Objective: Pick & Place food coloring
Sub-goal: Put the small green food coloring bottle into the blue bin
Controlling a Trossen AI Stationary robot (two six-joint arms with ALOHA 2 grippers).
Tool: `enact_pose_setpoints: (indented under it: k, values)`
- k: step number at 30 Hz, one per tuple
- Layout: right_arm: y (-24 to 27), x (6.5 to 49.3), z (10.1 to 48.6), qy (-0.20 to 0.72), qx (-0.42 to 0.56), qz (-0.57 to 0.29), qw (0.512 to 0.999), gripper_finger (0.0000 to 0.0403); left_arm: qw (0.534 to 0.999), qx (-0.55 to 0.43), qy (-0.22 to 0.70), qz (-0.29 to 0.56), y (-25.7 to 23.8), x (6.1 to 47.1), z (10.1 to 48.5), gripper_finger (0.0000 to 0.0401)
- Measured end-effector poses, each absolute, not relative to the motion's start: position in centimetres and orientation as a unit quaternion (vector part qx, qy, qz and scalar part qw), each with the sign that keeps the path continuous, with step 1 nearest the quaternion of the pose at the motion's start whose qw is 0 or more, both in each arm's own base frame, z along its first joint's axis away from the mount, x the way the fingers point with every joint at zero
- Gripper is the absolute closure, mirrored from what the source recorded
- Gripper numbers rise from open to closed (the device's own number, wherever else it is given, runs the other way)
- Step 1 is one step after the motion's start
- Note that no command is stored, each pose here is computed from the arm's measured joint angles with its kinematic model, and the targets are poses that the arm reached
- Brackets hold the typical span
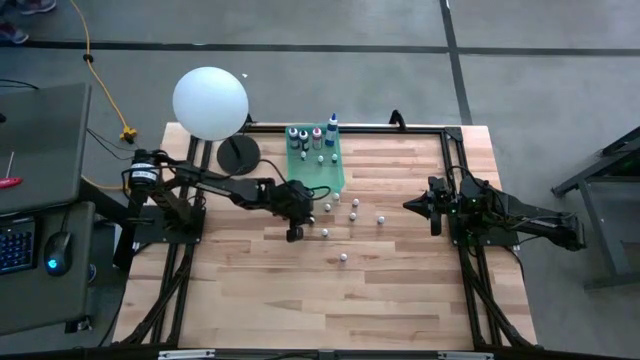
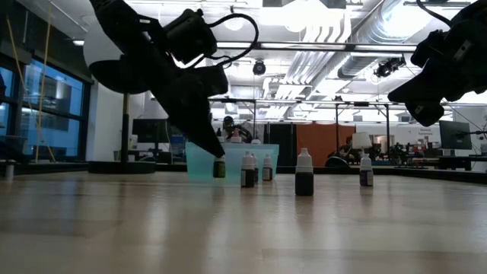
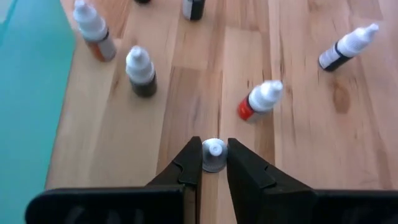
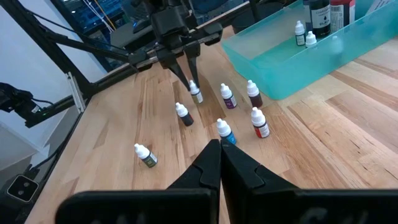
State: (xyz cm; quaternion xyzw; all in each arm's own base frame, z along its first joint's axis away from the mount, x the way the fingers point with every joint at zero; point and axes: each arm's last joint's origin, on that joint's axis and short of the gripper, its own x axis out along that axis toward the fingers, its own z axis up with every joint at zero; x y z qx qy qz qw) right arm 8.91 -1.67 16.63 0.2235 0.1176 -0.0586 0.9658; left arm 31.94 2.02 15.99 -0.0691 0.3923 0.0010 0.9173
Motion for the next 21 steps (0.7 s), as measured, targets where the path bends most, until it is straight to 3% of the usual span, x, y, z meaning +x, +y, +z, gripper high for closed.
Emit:
enact_pose_setpoints:
  k: [15,21]
  values:
    - [-1.7,8.9,16.6,0.117,0.224,-0.059,0.966,0.0402,0.947,-0.078,0.312,0.007,1.8,28.8,23.0,0.0357]
    - [-1.7,8.9,16.6,0.118,0.223,-0.058,0.966,0.0402,0.960,-0.052,0.270,0.059,2.0,26.9,25.9,0.0357]
